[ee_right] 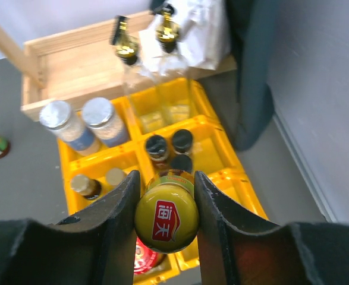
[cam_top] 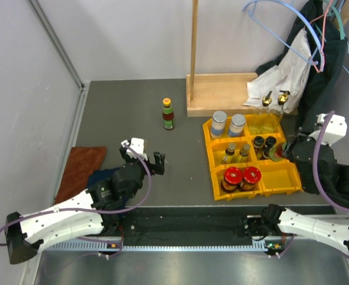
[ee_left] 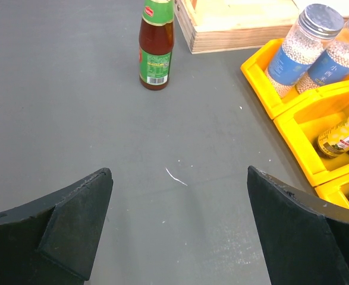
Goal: Organize the condiment bottles
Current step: Place the bottle in the storage box.
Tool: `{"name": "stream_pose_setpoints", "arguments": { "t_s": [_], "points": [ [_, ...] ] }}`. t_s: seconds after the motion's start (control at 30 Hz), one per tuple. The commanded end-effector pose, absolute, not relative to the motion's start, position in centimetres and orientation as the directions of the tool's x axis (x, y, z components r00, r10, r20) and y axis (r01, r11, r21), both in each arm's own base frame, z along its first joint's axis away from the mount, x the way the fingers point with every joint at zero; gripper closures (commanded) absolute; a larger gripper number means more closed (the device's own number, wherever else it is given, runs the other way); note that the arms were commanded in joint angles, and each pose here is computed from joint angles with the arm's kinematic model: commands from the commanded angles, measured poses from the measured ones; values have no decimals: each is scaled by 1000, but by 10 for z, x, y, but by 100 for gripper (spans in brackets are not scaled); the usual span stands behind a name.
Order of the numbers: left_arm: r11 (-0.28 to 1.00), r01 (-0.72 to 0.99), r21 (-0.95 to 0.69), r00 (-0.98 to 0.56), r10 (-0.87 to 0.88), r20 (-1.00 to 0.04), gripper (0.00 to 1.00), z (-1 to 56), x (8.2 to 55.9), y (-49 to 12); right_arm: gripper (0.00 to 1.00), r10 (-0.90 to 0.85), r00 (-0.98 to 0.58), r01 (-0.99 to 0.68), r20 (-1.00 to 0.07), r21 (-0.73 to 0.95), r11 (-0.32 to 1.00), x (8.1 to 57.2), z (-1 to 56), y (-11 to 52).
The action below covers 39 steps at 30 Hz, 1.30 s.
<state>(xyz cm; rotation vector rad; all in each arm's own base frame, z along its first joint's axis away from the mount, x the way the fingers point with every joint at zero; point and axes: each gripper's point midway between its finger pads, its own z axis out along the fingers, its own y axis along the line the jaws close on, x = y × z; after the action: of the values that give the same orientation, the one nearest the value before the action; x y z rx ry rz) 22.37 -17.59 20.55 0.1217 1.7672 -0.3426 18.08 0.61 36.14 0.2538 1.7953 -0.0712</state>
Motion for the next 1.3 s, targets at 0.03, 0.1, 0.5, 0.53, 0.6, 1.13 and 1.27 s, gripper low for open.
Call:
{"name": "stream_pose_setpoints", "arguments": {
  "t_s": [0.03,0.1,0.5,0.53,0.6,1.13,1.27],
  "points": [
    [935,288,-204,-183,-156,-971,1,232,230,-189,100,228,-147,357,-962,164,920,171,362,-25],
    [935,290,-202,-187,-152,-971,1,232,230,-191,100,226,-164,368,-960,153,917,172,349,-23],
    [939,287,-192,-191,-140,-972,1,230,231,-191,100,248,-242,447,-938,119,887,181,284,-16],
    [939,285,-191,-192,-139,-971,1,230,231,-191,100,251,-241,450,-937,122,885,182,282,-16],
    [939,284,-193,-190,-142,-971,1,231,231,-190,100,252,-250,460,-935,115,881,183,274,-15],
    [945,266,-190,-191,-141,-971,1,230,230,-184,100,375,-344,536,-861,147,831,206,185,-10],
    [947,261,-190,-191,-142,-971,1,230,230,-182,100,383,-354,539,-853,148,829,206,178,-10]
  ]
}}
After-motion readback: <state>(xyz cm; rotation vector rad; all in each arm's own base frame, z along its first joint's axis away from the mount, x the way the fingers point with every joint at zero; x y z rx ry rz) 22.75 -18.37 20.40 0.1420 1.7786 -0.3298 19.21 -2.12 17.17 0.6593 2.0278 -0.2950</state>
